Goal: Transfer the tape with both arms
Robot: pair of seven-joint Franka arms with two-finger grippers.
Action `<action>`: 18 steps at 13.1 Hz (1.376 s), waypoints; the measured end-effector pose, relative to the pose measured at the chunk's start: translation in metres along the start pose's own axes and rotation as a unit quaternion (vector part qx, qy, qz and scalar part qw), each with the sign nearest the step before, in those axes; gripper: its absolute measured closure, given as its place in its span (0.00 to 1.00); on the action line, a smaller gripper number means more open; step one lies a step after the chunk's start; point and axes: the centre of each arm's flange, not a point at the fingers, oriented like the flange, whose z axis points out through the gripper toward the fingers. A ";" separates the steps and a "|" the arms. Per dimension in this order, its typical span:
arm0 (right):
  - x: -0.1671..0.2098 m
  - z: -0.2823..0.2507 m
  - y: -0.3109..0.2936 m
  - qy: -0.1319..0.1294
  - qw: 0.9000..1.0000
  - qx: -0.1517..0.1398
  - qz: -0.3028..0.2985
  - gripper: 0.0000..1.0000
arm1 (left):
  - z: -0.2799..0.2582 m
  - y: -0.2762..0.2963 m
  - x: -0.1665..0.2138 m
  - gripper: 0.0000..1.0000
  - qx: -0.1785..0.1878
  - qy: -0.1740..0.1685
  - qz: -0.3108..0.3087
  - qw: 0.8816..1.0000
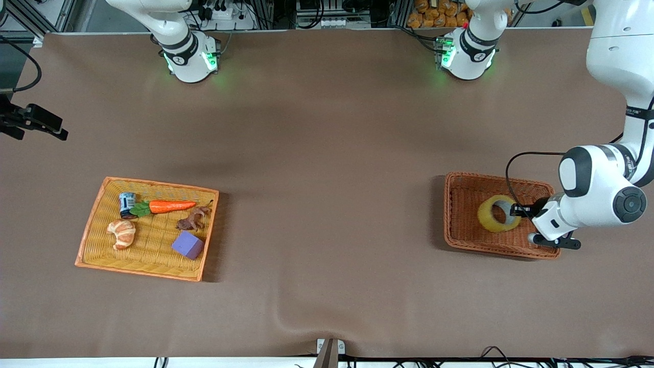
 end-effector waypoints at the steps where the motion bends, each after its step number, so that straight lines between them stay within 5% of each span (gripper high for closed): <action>1: 0.000 0.000 0.000 0.000 1.000 0.000 0.000 0.00 | -0.012 0.006 0.003 0.41 0.001 0.011 -0.014 1.000; 5: 0.001 0.002 0.001 0.000 1.000 0.000 0.001 0.00 | -0.114 0.069 -0.006 0.00 0.009 0.069 -0.033 0.997; 10: 0.002 0.003 0.001 -0.001 1.000 0.000 0.001 0.00 | -0.250 0.117 -0.055 0.00 0.039 0.076 -0.020 0.996; 18: 0.004 0.005 -0.002 -0.003 1.000 0.002 -0.001 0.00 | -0.350 0.123 -0.133 0.00 0.060 0.083 -0.033 0.994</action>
